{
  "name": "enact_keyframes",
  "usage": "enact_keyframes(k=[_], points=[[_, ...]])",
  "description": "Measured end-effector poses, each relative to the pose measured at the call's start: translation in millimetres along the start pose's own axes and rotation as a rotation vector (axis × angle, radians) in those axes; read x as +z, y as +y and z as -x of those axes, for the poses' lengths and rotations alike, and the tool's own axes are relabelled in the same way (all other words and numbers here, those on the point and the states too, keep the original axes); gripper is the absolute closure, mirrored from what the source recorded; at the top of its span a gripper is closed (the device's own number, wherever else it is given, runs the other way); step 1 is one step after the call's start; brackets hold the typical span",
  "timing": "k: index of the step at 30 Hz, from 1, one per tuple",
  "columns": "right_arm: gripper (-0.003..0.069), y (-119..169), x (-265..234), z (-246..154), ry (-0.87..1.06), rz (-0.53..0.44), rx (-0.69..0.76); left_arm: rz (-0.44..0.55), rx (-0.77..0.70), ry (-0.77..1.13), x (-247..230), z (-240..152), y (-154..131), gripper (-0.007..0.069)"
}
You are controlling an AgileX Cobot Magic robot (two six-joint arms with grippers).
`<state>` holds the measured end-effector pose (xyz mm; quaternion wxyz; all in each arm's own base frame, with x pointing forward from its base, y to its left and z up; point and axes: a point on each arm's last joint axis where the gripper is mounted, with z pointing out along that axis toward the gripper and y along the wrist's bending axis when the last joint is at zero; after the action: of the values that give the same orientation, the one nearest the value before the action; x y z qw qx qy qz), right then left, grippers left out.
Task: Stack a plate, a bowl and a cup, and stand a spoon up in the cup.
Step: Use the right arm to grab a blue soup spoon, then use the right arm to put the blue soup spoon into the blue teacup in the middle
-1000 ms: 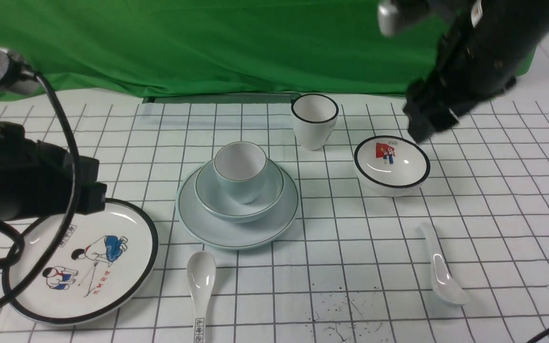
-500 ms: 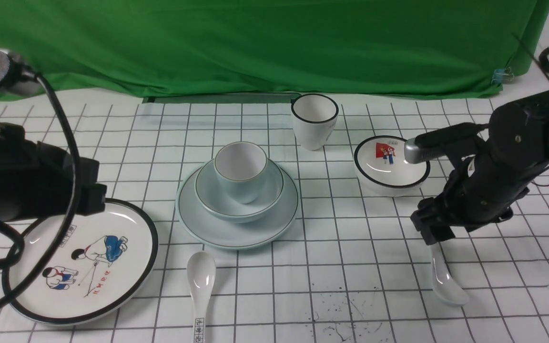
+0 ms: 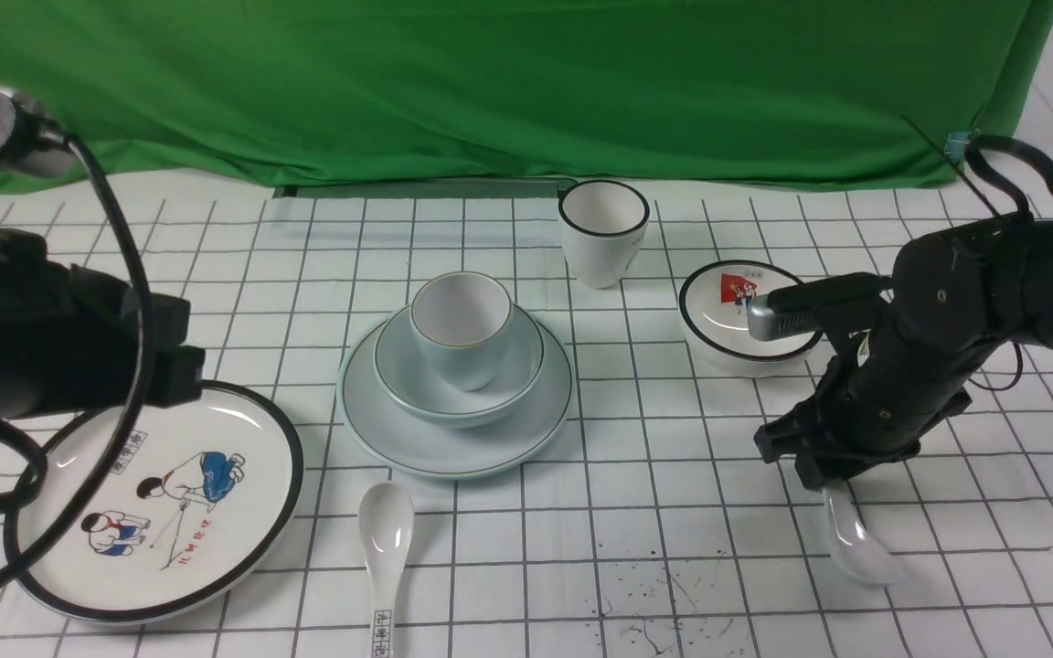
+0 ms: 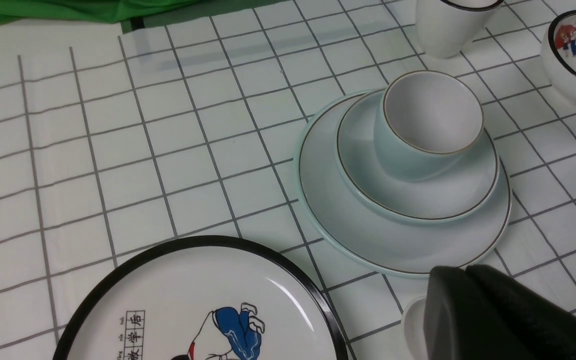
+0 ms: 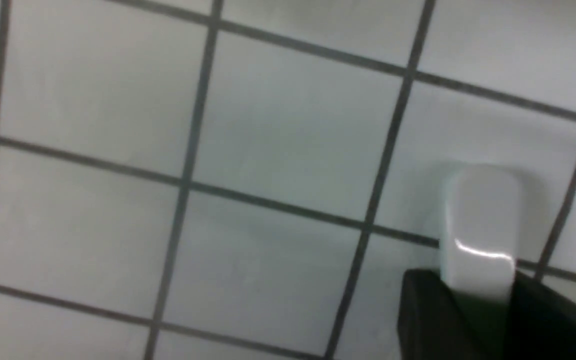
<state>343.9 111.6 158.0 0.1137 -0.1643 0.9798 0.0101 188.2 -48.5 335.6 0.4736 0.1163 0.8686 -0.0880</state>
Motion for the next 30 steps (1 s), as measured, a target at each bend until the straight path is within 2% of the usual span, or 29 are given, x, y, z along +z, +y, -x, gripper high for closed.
enact_keyframes(k=[7, 11, 12, 13, 14, 20, 26, 30], points=[[0.0490, -1, -21, 0, -0.034, -0.006, -0.039, 0.000, 0.000, 0.000, 0, 0, 0, 0.0662], [0.0490, 11, -80, 18, -0.241, -0.009, -0.100, 0.000, 0.000, 0.000, 0, 0, 0, 0.0662], [0.0490, 12, -81, 19, -0.246, -0.008, -0.105, 0.000, 0.000, 0.000, 0, 0, 0, 0.0662], [0.0490, 23, -106, 31, -0.365, -0.001, -0.146, 0.000, 0.000, 0.000, 0, 0, 0, 0.0662], [0.0490, 26, -111, 33, -0.392, 0.001, -0.157, 0.000, 0.000, 0.000, 0, 0, 0, 0.0662], [0.0490, 94, -159, 69, -0.770, 0.068, -0.346, 0.000, 0.000, 0.000, 0, 0, 0, 0.0662], [0.0490, 138, -154, 87, -1.014, 0.135, -0.405, 0.007, 0.012, 0.001, 0, 0, 1, 0.0662], [0.0490, 156, -136, 97, -1.130, 0.168, -0.409, 0.022, 0.037, 0.003, 0, 0, 2, 0.0662]])
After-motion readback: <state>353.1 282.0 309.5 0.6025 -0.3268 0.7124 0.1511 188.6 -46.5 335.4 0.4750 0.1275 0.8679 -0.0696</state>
